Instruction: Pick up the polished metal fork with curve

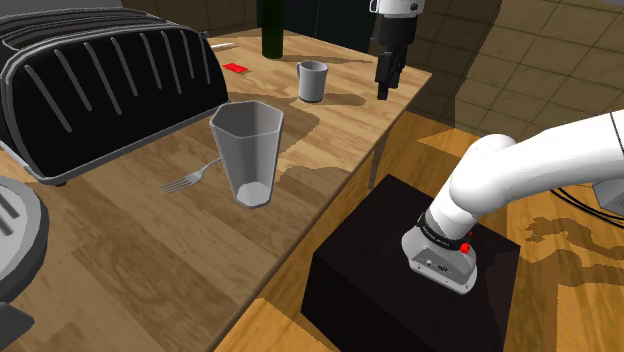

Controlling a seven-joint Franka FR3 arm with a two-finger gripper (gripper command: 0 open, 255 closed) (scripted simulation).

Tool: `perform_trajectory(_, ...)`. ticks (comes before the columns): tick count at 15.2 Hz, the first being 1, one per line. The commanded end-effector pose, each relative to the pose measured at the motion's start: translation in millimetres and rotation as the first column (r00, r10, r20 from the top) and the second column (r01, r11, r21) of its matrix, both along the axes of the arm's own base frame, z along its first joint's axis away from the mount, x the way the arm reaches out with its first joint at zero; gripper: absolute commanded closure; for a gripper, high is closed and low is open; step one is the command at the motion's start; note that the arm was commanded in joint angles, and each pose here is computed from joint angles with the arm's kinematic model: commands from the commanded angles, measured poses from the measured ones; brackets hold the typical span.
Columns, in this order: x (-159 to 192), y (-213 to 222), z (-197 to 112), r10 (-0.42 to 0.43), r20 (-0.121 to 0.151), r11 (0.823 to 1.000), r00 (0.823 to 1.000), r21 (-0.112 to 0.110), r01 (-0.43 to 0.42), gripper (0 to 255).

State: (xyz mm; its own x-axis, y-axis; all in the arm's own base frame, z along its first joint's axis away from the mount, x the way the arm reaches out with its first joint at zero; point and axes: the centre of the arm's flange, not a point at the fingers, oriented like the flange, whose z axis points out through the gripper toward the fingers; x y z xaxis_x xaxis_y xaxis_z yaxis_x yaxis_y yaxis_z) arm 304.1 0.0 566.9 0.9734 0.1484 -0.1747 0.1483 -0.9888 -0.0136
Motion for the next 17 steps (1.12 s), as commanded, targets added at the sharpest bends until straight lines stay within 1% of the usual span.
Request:
perform_trajectory(1, 0.0, 0.0, 0.0, 0.0, 0.0, 1.0, 1.0, 0.0, 0.0, 0)
perform_trajectory(3, 20.1, 14.3, -6.2, 0.068, 0.009, 0.998, 0.998, 0.009, -0.068, 0)
perform_trajectory(5, 39.2, 30.0, -12.0, 0.135, 0.018, 0.991, 0.991, 0.017, -0.135, 0)
perform_trajectory(7, 57.3, 47.0, -17.6, 0.201, 0.028, 0.979, 0.979, 0.024, -0.202, 0)
perform_trajectory(9, 74.2, 65.3, -22.8, 0.267, 0.038, 0.963, 0.963, 0.031, -0.268, 0)
perform_trajectory(11, 89.9, 84.6, -27.8, 0.331, 0.048, 0.942, 0.943, 0.037, -0.333, 0)
perform_trajectory(13, 104.2, 105.1, -32.4, 0.393, 0.059, 0.917, 0.918, 0.042, -0.396, 0)
perform_trajectory(15, 117.2, 126.5, -36.7, 0.454, 0.071, 0.888, 0.888, 0.047, -0.457, 0)
perform_trajectory(17, 128.8, 148.8, -40.8, 0.512, 0.082, 0.855, 0.855, 0.051, -0.517, 0)
